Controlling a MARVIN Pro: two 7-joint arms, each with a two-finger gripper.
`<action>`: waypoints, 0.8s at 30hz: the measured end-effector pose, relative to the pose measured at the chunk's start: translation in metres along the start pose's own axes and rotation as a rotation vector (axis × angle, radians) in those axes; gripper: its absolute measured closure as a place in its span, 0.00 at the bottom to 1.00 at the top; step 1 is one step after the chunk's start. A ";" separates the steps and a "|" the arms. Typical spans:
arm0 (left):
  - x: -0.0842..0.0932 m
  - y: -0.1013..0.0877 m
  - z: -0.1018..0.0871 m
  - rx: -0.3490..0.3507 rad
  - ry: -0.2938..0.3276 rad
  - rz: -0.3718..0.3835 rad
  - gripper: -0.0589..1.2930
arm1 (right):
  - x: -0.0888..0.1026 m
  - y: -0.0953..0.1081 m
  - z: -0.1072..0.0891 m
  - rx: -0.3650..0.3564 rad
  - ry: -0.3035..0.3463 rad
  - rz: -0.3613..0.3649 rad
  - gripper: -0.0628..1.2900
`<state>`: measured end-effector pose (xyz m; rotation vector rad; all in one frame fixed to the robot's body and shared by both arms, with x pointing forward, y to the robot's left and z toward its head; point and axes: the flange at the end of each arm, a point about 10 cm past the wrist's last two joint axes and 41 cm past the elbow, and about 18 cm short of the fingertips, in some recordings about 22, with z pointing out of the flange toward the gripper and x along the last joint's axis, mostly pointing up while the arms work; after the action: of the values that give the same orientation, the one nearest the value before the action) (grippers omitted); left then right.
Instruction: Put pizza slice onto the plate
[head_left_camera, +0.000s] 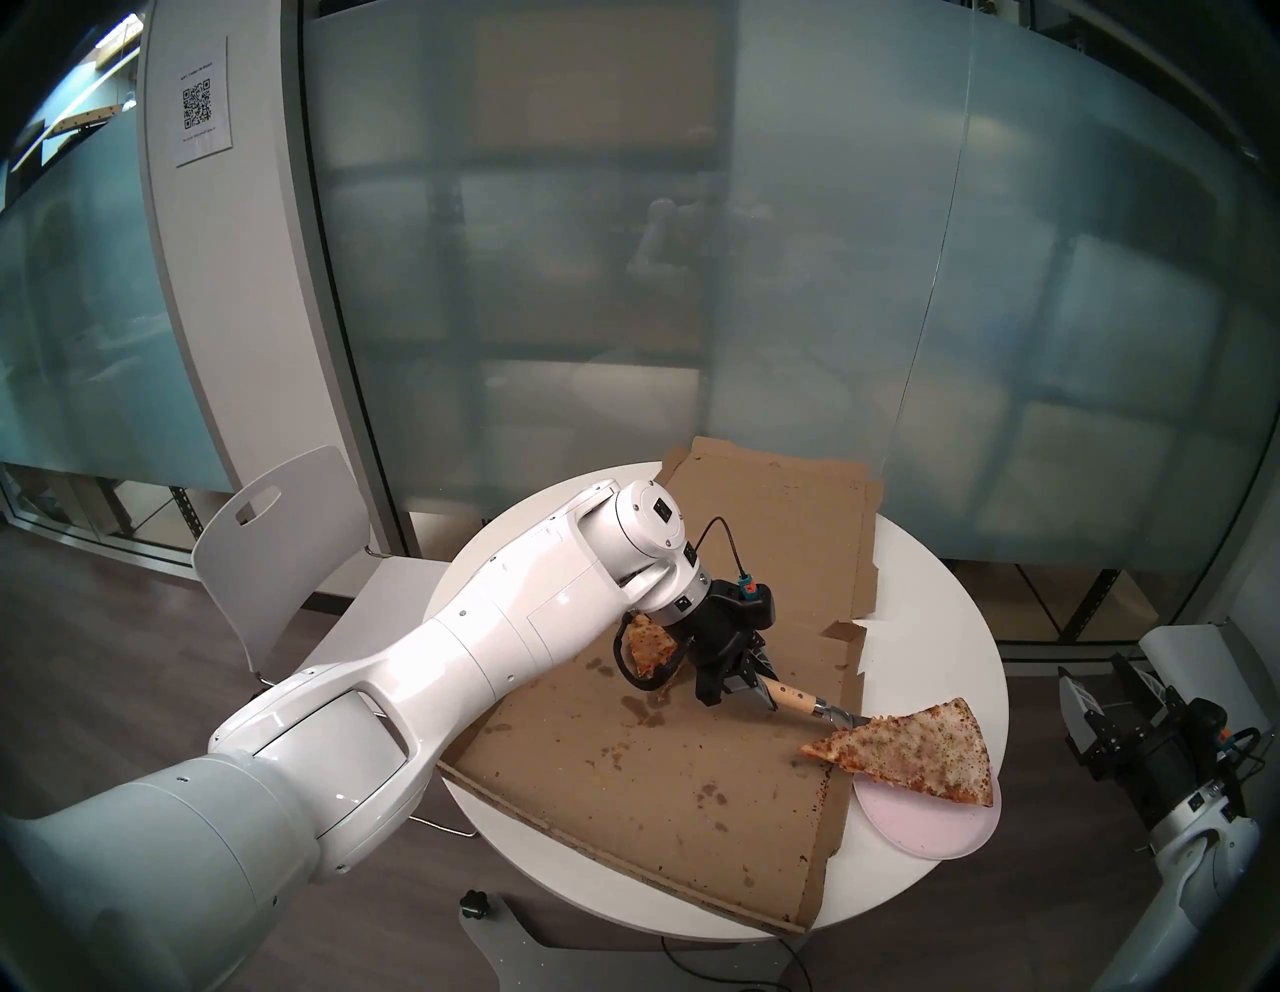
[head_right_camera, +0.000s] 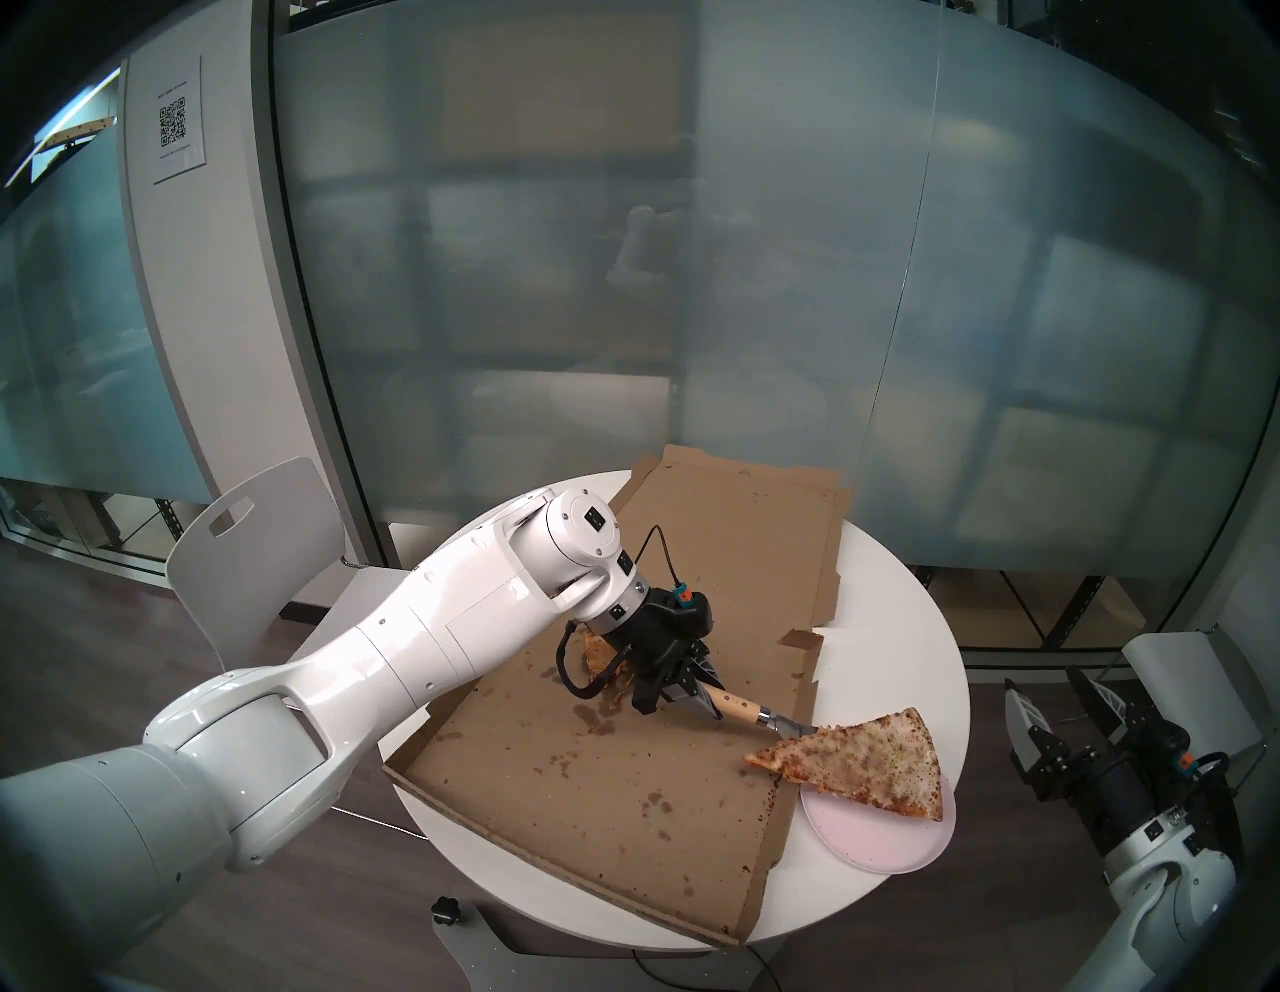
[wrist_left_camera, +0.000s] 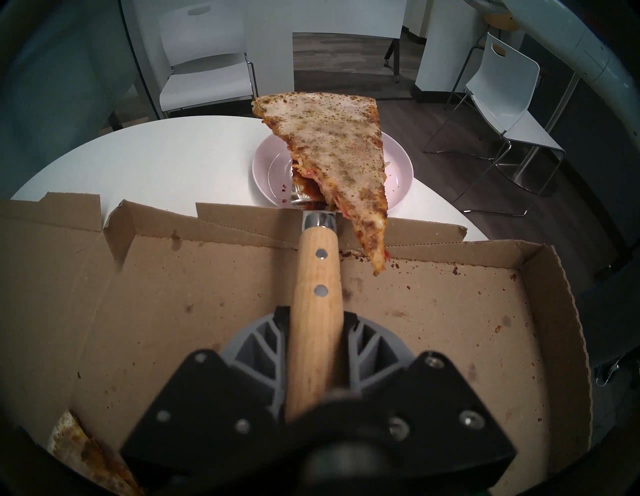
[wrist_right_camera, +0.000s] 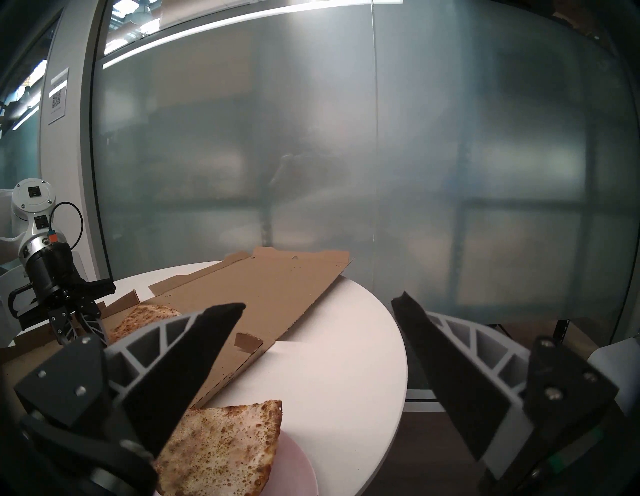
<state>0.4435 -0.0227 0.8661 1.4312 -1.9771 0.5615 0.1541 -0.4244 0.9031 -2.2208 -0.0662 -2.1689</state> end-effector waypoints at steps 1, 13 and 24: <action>0.001 0.000 0.001 -0.003 -0.001 0.002 0.77 | 0.000 0.000 0.000 0.000 0.001 0.000 0.04; 0.009 0.002 0.011 -0.017 -0.012 0.025 0.77 | 0.001 0.002 -0.001 -0.006 0.008 0.004 0.04; 0.013 -0.005 0.019 0.009 -0.039 0.021 0.77 | 0.001 0.006 -0.006 -0.021 0.009 0.007 0.04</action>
<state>0.4406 -0.0452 0.8615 1.4388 -2.0242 0.5567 0.1486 -0.4309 0.9043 -2.2184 -0.0358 -2.1866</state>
